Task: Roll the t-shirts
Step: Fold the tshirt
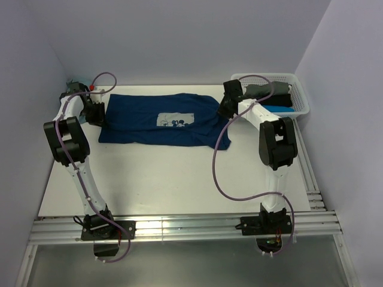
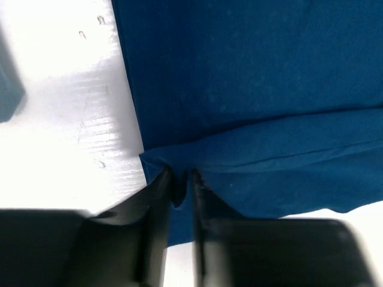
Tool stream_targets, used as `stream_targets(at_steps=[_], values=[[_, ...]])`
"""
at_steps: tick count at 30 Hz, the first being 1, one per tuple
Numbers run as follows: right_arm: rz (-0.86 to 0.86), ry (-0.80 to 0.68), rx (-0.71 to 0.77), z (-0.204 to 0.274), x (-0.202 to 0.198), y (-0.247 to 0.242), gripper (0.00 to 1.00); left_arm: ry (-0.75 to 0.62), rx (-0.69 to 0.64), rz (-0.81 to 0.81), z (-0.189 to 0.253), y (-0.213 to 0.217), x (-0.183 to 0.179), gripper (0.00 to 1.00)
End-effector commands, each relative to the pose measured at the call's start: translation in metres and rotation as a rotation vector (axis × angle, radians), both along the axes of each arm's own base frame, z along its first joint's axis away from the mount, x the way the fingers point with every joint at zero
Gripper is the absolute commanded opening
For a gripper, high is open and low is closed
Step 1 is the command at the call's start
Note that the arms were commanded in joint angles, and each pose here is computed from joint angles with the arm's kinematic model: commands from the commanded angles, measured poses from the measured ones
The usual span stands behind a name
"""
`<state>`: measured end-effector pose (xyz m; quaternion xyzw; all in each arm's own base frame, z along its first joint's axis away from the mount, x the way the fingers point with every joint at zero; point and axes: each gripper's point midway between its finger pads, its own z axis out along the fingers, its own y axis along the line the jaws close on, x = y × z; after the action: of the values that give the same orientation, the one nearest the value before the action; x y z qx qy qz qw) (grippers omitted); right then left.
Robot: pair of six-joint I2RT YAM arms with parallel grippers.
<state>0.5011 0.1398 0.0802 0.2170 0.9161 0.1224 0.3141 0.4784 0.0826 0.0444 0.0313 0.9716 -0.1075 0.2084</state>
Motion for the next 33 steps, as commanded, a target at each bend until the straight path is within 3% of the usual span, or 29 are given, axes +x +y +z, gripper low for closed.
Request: stream_targets(at_steps=[1, 2, 3, 6, 11, 21, 33], values=[[0.002, -0.046, -0.007, 0.019, 0.015, -0.002, 0.33, -0.081, 0.026, 0.012, 0.024, 0.004, 0.013, 0.31], [-0.001, -0.05, -0.01, 0.02, 0.015, -0.004, 0.43, -0.079, 0.027, 0.011, 0.023, 0.003, 0.011, 0.35], [-0.003, -0.055, -0.009, 0.022, 0.015, -0.004, 0.48, -0.097, 0.031, 0.009, 0.026, 0.003, 0.014, 0.43], [-0.01, -0.067, -0.014, 0.03, 0.011, -0.006, 0.57, -0.131, 0.04, 0.011, 0.035, 0.004, 0.014, 0.53], [0.011, -0.092, 0.012, 0.045, -0.01, 0.007, 0.54, -0.167, 0.067, 0.014, 0.052, 0.006, 0.01, 0.56], [0.125, -0.007, 0.038, 0.0, -0.054, 0.068, 0.44, -0.199, 0.099, 0.015, 0.078, 0.01, -0.004, 0.56], [0.108, 0.048, 0.021, -0.032, -0.071, 0.071, 0.44, -0.177, 0.089, 0.008, 0.074, 0.008, -0.021, 0.54]])
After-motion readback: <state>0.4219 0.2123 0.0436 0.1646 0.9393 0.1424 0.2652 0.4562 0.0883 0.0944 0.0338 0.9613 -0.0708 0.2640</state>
